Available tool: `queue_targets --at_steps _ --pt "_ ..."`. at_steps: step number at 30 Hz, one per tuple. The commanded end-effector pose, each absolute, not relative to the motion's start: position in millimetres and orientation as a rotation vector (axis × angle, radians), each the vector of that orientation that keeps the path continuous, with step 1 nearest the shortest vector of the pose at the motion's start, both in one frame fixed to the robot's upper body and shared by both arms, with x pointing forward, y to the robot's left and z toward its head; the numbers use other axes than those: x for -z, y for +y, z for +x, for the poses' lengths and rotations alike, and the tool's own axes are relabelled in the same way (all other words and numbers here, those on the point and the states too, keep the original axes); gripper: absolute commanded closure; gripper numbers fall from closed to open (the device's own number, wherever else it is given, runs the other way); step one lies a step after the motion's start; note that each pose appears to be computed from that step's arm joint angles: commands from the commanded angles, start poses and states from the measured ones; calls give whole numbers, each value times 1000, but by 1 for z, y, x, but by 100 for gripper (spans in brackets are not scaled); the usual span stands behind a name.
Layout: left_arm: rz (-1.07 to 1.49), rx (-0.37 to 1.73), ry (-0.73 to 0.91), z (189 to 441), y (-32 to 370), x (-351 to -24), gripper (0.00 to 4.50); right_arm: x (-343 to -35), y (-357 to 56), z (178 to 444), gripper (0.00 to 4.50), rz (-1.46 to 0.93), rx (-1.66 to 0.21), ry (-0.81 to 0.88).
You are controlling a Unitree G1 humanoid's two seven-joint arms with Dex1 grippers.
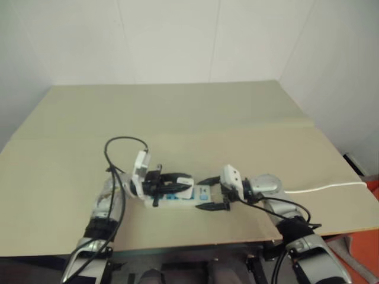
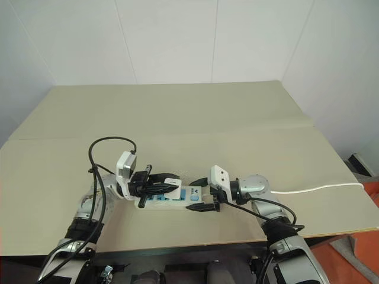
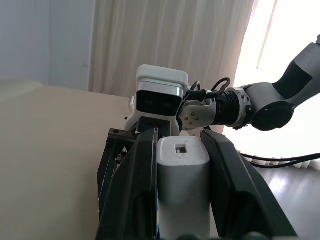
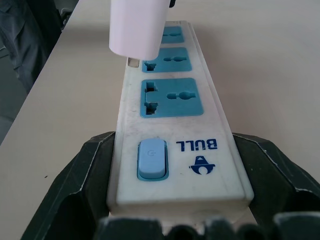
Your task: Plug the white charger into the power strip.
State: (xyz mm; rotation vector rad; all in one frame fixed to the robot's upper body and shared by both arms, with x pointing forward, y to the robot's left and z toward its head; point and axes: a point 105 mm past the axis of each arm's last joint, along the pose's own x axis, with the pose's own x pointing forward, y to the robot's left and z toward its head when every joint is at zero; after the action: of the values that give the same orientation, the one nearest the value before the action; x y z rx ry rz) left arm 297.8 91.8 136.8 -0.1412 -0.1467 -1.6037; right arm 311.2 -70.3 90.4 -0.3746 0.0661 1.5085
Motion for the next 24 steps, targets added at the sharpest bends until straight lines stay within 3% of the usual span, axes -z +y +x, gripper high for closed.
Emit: queue_targets --at_steps 1,24 --pt "-119 1613 -181 300 88 -140 348 -73 -62 300 110 -378 -1559 126" --pt "-139 1611 -161 307 79 -123 348 -69 -60 295 110 -381 -1558 135"
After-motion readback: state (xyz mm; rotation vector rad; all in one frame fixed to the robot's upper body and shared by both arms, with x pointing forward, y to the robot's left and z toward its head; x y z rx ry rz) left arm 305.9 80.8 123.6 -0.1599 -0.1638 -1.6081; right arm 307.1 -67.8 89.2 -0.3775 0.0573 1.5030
